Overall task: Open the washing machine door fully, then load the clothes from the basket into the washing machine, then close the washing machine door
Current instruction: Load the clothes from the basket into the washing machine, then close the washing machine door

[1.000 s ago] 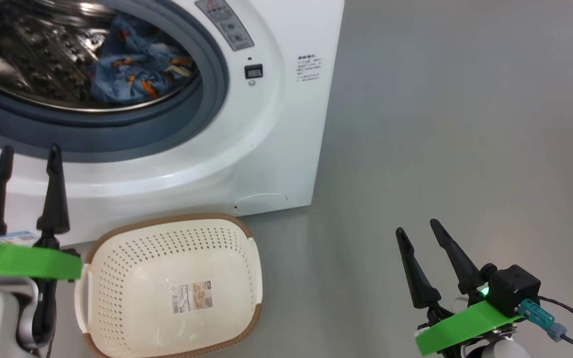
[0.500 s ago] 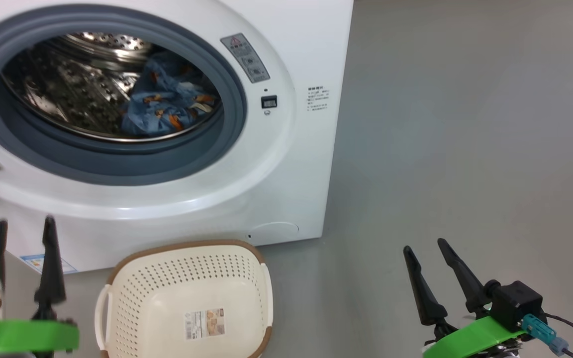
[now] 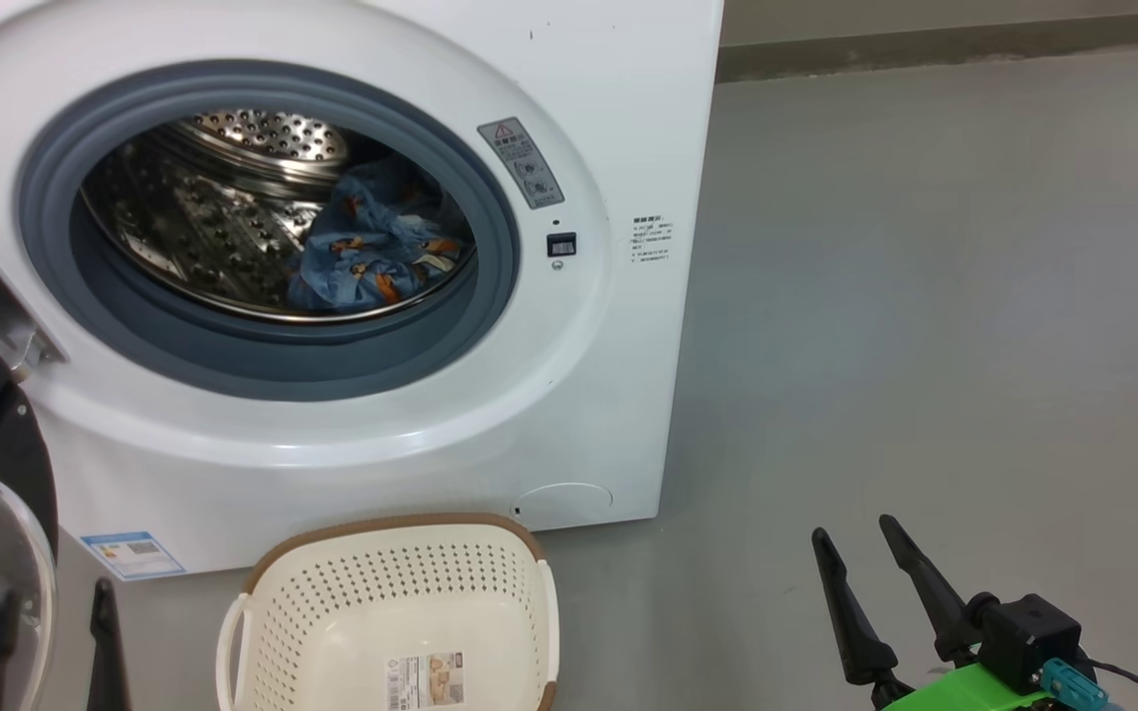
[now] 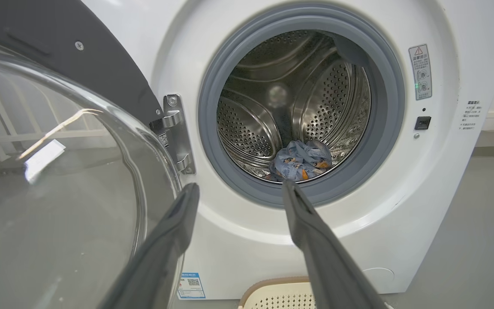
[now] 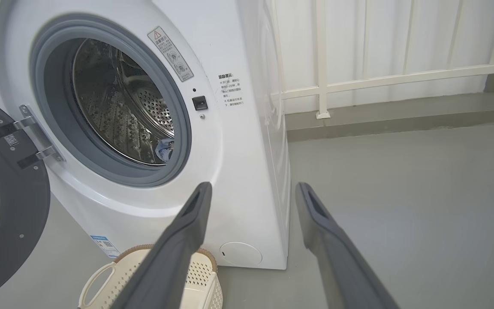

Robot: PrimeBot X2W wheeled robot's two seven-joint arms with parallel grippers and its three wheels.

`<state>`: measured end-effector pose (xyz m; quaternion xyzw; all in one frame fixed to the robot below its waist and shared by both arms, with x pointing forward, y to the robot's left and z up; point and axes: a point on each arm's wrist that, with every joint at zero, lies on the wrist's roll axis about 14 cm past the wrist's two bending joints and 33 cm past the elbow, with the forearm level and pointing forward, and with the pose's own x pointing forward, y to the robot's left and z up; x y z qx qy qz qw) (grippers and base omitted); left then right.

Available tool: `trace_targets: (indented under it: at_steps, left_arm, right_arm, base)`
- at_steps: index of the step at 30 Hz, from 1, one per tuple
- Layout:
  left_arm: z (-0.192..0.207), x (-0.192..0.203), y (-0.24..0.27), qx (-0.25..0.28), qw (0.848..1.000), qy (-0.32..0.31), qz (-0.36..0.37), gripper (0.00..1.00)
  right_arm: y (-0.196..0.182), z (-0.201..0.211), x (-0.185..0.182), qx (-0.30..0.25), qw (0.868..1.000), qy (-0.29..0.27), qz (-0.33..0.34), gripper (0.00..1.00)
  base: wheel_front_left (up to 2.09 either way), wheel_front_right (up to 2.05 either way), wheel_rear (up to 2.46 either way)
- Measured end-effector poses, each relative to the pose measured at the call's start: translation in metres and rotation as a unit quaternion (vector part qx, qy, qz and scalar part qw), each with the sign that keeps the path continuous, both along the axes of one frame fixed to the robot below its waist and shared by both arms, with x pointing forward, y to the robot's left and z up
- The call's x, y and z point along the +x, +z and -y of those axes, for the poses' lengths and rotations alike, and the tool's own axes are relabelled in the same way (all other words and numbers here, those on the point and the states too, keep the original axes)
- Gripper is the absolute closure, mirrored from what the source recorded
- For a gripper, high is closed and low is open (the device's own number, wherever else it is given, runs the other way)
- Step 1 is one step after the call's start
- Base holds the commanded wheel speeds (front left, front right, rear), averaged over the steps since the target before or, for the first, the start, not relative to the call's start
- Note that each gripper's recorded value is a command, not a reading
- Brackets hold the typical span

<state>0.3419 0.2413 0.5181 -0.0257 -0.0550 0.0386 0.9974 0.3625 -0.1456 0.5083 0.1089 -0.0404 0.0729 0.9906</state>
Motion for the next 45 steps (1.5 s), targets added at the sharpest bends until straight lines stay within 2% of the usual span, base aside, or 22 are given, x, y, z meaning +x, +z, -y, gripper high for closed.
trace_targets:
  at_steps: [14,45]
  left_arm:
    - [0.005,-0.016,-0.016,-0.002,1.0,-0.002,-0.024,0.0]
    - [0.001,-0.022,-0.027,-0.013,0.999,0.007,-0.039,0.0]
  right_arm:
    - [0.006,0.004,-0.003,-0.01,1.0,-0.006,0.011,0.0]
    - [0.007,0.003,0.001,-0.022,1.0,-0.002,0.012,0.0]
  base:
    - [0.0,0.0,0.0]
    - [0.0,0.0,0.0]
